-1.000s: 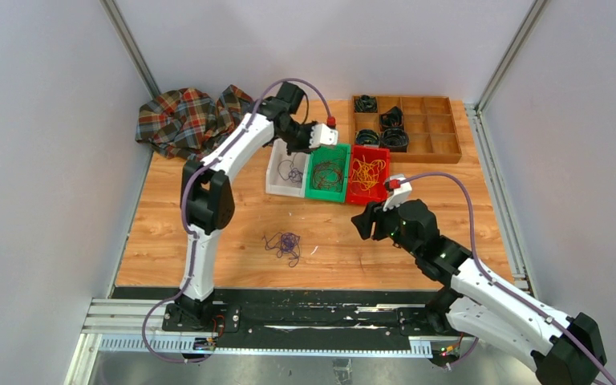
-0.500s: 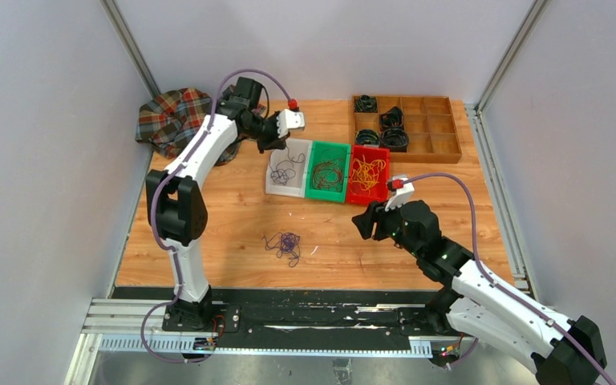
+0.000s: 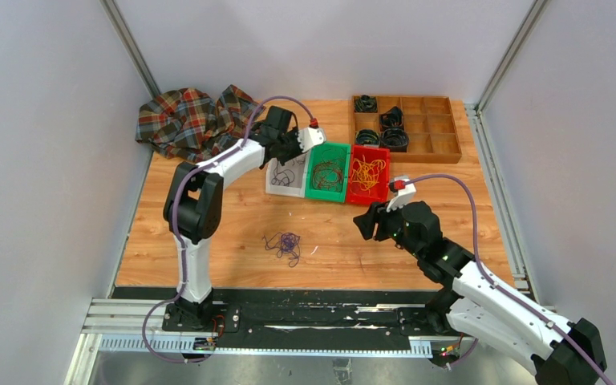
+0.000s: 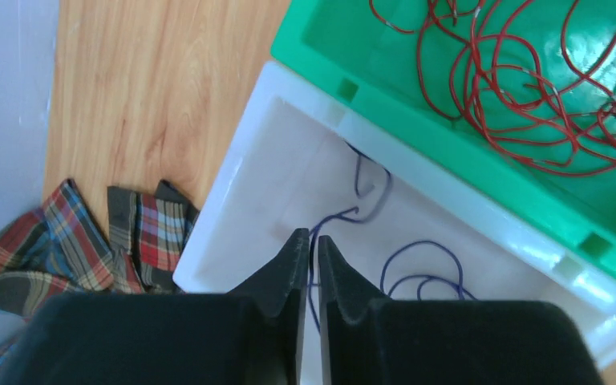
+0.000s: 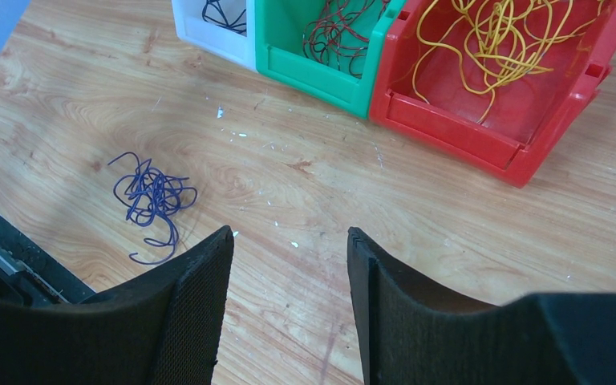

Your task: Untangle the cables

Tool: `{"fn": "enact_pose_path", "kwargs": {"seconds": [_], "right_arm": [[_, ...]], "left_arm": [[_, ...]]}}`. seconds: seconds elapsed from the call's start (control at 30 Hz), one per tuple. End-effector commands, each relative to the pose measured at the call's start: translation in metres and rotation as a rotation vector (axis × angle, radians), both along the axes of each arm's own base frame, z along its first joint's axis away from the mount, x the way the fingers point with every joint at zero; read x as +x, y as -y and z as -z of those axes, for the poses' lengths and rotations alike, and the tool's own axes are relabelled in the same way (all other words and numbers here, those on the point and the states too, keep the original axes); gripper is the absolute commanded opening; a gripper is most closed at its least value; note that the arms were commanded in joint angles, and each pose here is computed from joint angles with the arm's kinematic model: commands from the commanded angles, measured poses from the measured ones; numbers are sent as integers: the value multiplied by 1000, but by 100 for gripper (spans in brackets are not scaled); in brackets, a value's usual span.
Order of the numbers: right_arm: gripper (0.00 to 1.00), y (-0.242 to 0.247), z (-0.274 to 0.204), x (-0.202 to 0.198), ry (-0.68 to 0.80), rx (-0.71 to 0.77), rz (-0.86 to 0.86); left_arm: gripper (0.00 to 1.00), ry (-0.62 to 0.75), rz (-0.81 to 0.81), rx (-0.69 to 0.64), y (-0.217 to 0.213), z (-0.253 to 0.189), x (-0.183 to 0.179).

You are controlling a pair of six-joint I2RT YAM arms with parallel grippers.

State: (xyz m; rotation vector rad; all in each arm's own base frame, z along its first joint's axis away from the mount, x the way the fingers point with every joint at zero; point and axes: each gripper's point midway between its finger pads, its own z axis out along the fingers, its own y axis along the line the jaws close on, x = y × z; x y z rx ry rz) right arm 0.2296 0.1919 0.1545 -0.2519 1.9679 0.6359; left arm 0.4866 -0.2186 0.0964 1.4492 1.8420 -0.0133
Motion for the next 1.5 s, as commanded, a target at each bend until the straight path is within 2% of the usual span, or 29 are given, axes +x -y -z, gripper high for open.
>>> {"fn": "enact_pose_path", "kwargs": {"seconds": [0.0, 0.07, 0.2, 0.27, 0.37, 0.47, 0.6, 0.77, 0.9, 1.03, 1.17, 1.47], "right_arm": [[54, 3, 0, 2, -2, 16, 16], [54, 3, -1, 2, 4, 19, 15], [52, 3, -5, 1, 12, 25, 9], [52, 3, -5, 1, 13, 27, 5], [51, 2, -6, 0, 14, 34, 2], [52, 0, -6, 0, 13, 41, -4], [54, -2, -3, 0, 6, 48, -12], [56, -4, 4, -3, -2, 58, -24], [54, -7, 10, -5, -16, 53, -42], [53, -8, 12, -7, -29, 54, -51], [52, -9, 13, -8, -39, 58, -53], [52, -7, 14, -9, -44, 56, -46]], "left_arm": [[21, 55, -73, -57, 10, -13, 23], [33, 36, -65, -55, 12, -13, 22], [65, 61, -92, -36, 4, -27, 24], [71, 73, -89, -41, 0, -41, 21], [86, 63, -78, -58, -4, -63, 10], [97, 19, -55, -73, -8, -87, -9], [99, -168, 39, -71, -14, -94, -69], [98, -397, 222, -103, -24, -61, -178], [95, -491, 316, -131, -25, -35, -230], [88, -609, 323, -177, -17, -19, -254], [82, -706, 290, -217, -3, -11, -263], [73, -725, 157, -204, -3, 22, -262]]}}
